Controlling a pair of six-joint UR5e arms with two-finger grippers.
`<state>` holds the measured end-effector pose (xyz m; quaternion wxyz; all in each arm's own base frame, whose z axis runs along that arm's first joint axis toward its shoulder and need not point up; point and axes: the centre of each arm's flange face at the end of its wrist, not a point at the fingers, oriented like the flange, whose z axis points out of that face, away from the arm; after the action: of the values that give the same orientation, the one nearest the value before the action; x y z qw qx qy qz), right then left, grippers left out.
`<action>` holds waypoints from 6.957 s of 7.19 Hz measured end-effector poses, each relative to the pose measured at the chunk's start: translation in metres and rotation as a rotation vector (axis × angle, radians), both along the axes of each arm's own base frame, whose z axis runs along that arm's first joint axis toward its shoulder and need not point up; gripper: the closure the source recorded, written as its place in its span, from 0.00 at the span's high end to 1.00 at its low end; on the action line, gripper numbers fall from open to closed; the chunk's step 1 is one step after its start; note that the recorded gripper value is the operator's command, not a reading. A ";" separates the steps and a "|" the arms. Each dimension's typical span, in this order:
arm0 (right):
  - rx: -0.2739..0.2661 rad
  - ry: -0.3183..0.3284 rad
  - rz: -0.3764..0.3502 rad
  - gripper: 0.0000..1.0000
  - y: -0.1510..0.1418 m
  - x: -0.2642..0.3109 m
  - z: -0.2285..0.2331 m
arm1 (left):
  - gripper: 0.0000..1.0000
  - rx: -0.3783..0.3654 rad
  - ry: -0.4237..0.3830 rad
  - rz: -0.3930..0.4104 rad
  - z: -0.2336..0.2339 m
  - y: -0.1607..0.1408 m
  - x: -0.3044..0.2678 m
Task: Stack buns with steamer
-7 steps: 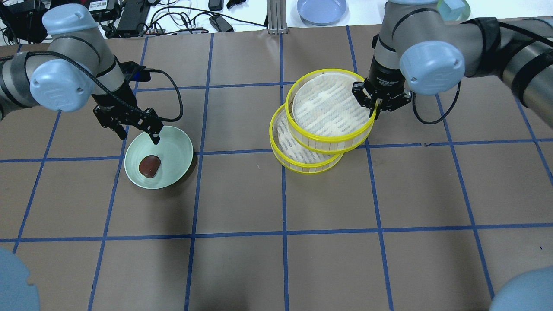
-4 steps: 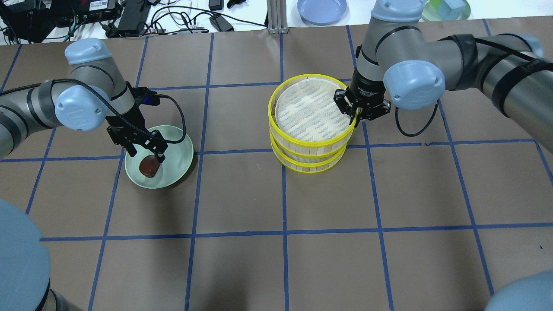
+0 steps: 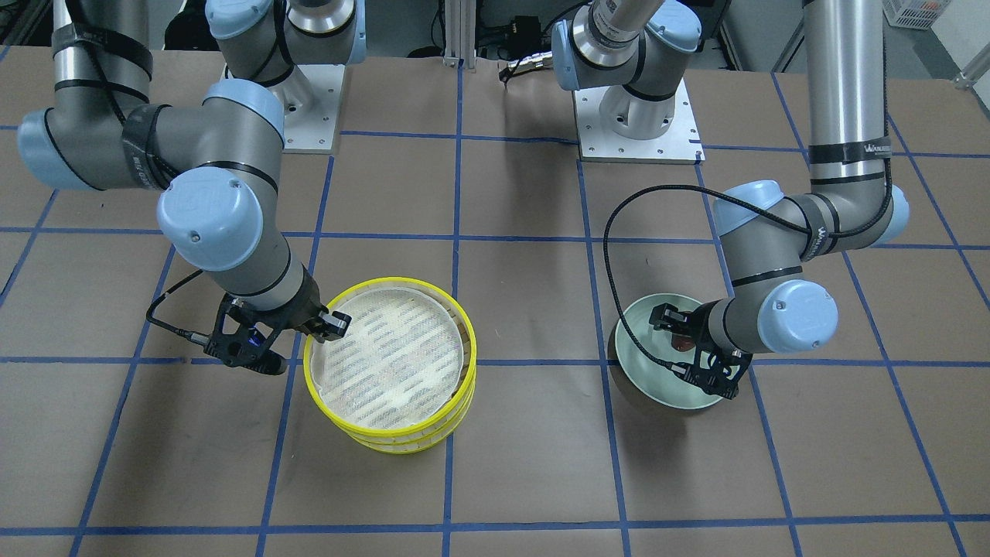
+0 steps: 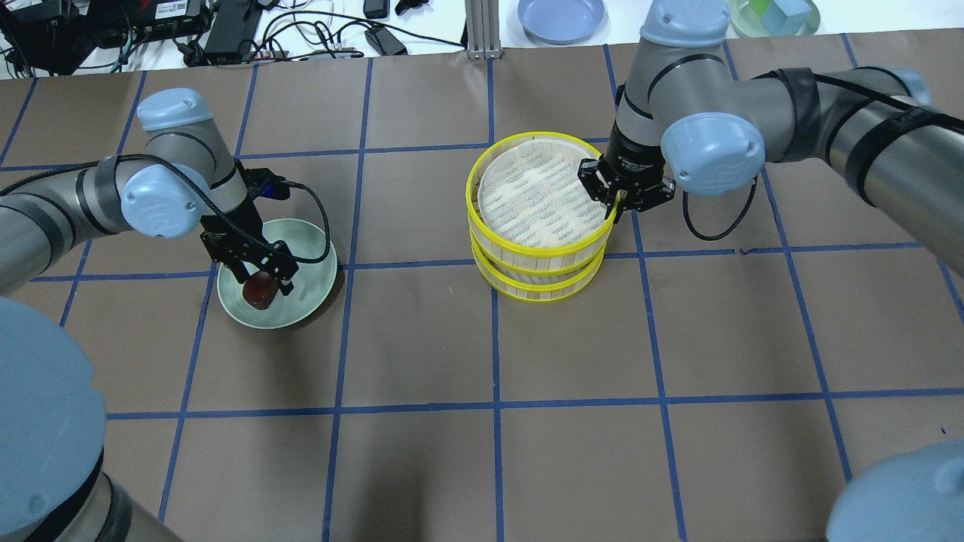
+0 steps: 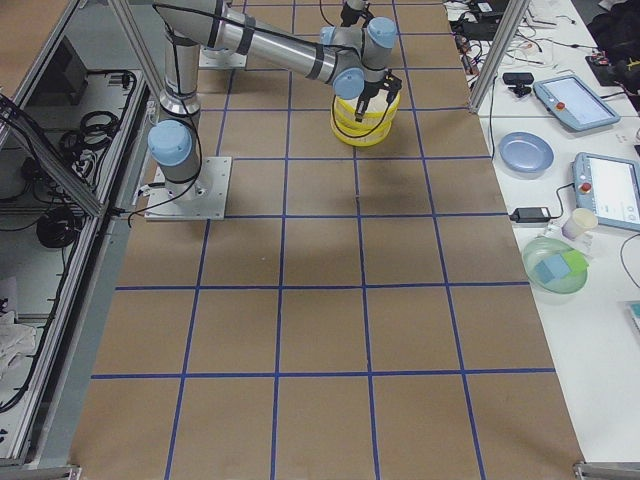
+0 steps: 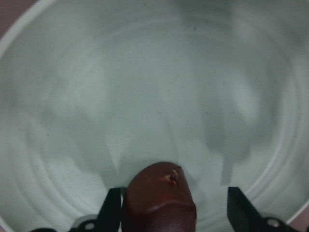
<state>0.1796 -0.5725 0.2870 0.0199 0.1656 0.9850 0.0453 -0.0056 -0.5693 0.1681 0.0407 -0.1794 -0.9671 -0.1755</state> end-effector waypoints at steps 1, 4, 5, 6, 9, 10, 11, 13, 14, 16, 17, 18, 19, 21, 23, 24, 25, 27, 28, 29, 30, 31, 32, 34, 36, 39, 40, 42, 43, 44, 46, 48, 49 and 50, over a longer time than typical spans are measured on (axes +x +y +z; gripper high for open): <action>0.007 -0.002 -0.001 0.00 0.002 0.000 -0.003 | 0.00 0.001 0.000 0.000 -0.001 -0.001 0.000; 0.011 -0.006 -0.005 0.00 0.004 0.001 -0.005 | 0.00 -0.069 -0.011 0.010 0.030 -0.019 0.002; 0.006 -0.007 -0.007 0.00 0.003 0.001 -0.005 | 0.00 -0.117 -0.020 0.017 0.055 -0.029 -0.001; -0.003 -0.007 -0.012 0.00 0.002 0.001 -0.005 | 0.00 -0.158 -0.021 0.062 0.077 -0.034 -0.007; -0.010 -0.007 -0.022 0.16 0.001 0.001 -0.004 | 0.00 -0.251 0.012 0.269 0.132 -0.032 -0.058; -0.010 -0.007 -0.023 0.25 0.001 0.001 -0.004 | 0.00 -0.273 0.027 0.322 0.149 -0.030 -0.085; -0.009 -0.007 -0.023 0.64 0.001 0.001 -0.004 | 0.00 -0.285 0.039 0.375 0.161 -0.027 -0.110; -0.008 -0.007 -0.023 0.81 0.002 0.002 -0.004 | 0.00 -0.281 0.100 0.491 0.178 -0.020 -0.146; -0.005 -0.006 -0.024 0.95 0.002 0.001 -0.005 | 0.00 -0.275 0.134 0.549 0.186 -0.016 -0.155; -0.013 -0.005 -0.024 1.00 0.001 0.000 0.000 | 0.00 -0.239 0.217 0.691 0.199 -0.013 -0.171; -0.036 -0.002 -0.020 1.00 0.000 -0.001 0.011 | 0.00 -0.224 0.253 0.747 0.200 -0.014 -0.183; -0.071 0.002 -0.015 1.00 0.000 -0.006 0.031 | 0.00 -0.208 0.276 0.790 0.198 -0.014 -0.196; -0.105 0.003 -0.009 1.00 0.002 -0.016 0.057 | 0.00 -0.179 0.307 0.826 0.194 -0.015 -0.208; -0.103 0.005 0.014 1.00 0.010 -0.044 0.117 | 0.00 -0.108 0.380 0.909 0.177 -0.022 -0.222; -0.111 0.017 0.043 1.00 0.028 -0.060 0.184 | 0.12 -0.025 0.422 1.005 0.153 -0.031 -0.238; -0.108 0.026 0.058 1.00 0.049 -0.060 0.212 | 0.63 -0.006 0.427 1.017 0.141 -0.031 -0.252; -0.105 0.029 0.094 1.00 0.070 -0.058 0.232 | 0.90 0.004 0.422 1.025 0.131 -0.029 -0.269; -0.104 0.025 0.202 1.00 0.090 -0.055 0.243 | 1.00 0.004 0.399 1.029 0.121 -0.024 -0.290; -0.106 0.031 0.268 1.00 0.091 -0.056 0.243 | 1.00 -0.007 0.387 1.033 0.123 -0.021 -0.294; -0.108 0.035 0.334 1.00 0.092 -0.056 0.243 | 1.00 -0.024 0.374 1.040 0.127 -0.020 -0.295; -0.108 0.039 0.377 1.00 0.093 -0.057 0.244 | 1.00 -0.041 0.363 1.043 0.131 -0.020 -0.295; -0.108 0.037 0.400 1.00 0.094 -0.058 0.244 | 1.00 -0.050 0.358 1.041 0.133 -0.019 -0.297; -0.109 0.033 0.409 1.00 0.094 -0.058 0.245 | 1.00 -0.052 0.355 1.040 0.136 -0.017 -0.301; -0.112 0.030 0.414 1.00 0.095 -0.057 0.246 | 1.00 -0.094 0.331 1.000 0.147 -0.015 -0.297; -0.113 0.039 0.416 1.00 0.097 -0.058 0.248 | 1.00 -0.223 0.216 0.759 0.180 -0.017 -0.263; -0.112 0.045 0.416 1.00 0.097 -0.058 0.248 | 1.00 -0.317 -0.003 0.508 0.249 -0.002 -0.185; -0.112 0.045 0.416 1.00 0.097 -0.058 0.248 | 1.00 -0.333 -0.052 0.450 0.264 0.006 -0.161; -0.113 0.047 0.416 1.00 0.097 -0.058 0.248 | 1.00 -0.346 -0.098 0.358 0.295 0.030 -0.134; -0.113 0.047 0.416 1.00 0.097 -0.058 0.248 | 1.00 -0.345 -0.108 0.330 0.308 0.046 -0.129; -0.113 0.047 0.416 1.00 0.097 -0.058 0.248 | 1.00 -0.354 -0.116 0.317 0.320 0.059 -0.126; -0.112 0.046 0.416 1.00 0.097 -0.058 0.248 | 1.00 -0.377 -0.119 0.312 0.337 0.076 -0.124; -0.111 0.045 0.416 1.00 0.098 -0.058 0.247 | 1.00 -0.381 -0.118 0.315 0.336 0.080 -0.123; -0.111 0.046 0.416 1.00 0.098 -0.058 0.247 | 1.00 -0.378 -0.117 0.315 0.333 0.080 -0.123; -0.111 0.045 0.416 1.00 0.098 -0.058 0.247 | 1.00 -0.376 -0.117 0.315 0.330 0.080 -0.123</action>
<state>0.1214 -0.4750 0.5343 -0.0030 -0.0418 0.9991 -0.0093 -0.1281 -0.4893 0.4986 -0.0227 -0.0203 -0.9995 0.0058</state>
